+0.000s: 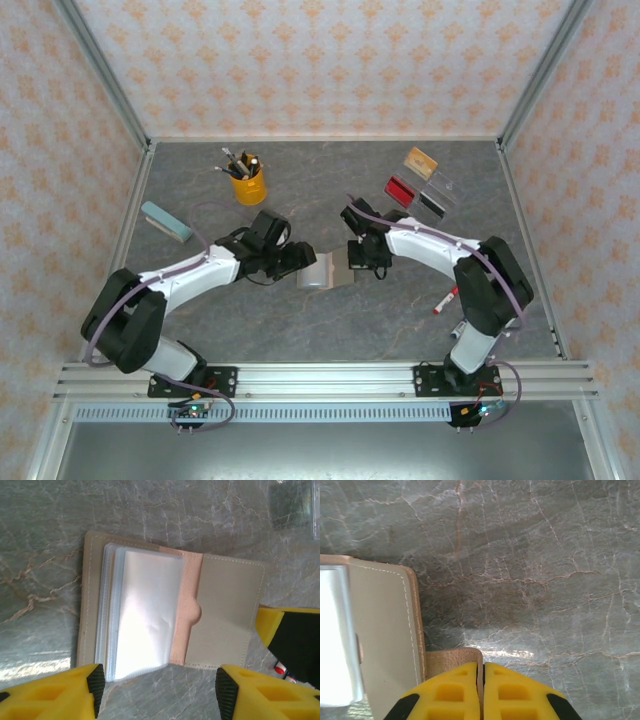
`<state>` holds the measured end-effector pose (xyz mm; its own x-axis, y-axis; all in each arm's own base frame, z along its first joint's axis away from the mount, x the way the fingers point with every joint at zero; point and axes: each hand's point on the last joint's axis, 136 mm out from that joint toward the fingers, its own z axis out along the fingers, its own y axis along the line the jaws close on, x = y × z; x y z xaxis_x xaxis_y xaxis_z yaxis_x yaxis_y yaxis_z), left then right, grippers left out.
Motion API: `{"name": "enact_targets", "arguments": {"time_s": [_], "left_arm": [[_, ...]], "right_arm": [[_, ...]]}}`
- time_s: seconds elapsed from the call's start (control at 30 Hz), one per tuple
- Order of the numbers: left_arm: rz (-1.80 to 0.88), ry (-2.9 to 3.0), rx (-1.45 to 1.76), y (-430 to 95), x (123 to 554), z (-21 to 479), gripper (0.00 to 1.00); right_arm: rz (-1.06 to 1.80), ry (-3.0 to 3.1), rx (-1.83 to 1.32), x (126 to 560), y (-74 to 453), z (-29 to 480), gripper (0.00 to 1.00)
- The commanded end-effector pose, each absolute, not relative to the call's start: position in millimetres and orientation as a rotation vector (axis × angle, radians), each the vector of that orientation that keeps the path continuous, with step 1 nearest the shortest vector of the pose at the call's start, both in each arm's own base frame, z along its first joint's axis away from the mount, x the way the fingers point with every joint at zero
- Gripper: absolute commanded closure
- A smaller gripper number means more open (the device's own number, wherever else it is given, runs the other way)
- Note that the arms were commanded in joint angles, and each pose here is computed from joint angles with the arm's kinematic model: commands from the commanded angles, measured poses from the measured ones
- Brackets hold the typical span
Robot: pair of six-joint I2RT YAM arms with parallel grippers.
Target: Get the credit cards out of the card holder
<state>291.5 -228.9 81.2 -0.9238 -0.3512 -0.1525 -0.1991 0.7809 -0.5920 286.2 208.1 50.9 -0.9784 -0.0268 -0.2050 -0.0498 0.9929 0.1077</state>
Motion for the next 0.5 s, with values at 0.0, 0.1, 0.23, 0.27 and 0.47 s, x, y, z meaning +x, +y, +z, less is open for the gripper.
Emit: {"name": "enact_targets", "arguments": {"time_s": [0.0, 0.1, 0.23, 0.27, 0.47], "left_arm": [[-0.851, 2.708, -0.452, -235.1, 303.1, 80.3, 0.39], [-0.869, 2.726, -0.437, -241.3, 305.2, 77.0, 0.43], [-0.865, 2.752, -0.416, -247.1, 307.2, 71.0, 0.48], [-0.856, 2.76, -0.415, -247.7, 307.2, 68.9, 0.49], [-0.792, 2.806, -0.423, -244.1, 306.1, 53.3, 0.49]], "right_arm": [[0.096, 2.936, -0.048, 287.1, 198.4, 41.4, 0.93], [0.103, 2.94, -0.044, 286.9, 199.5, 38.4, 0.93], [0.112, 2.945, -0.039, 286.2, 200.6, 35.9, 0.93], [0.115, 2.946, -0.04, 286.1, 201.3, 35.6, 0.93], [0.113, 2.951, -0.039, 285.6, 201.0, 32.8, 0.93]]}}
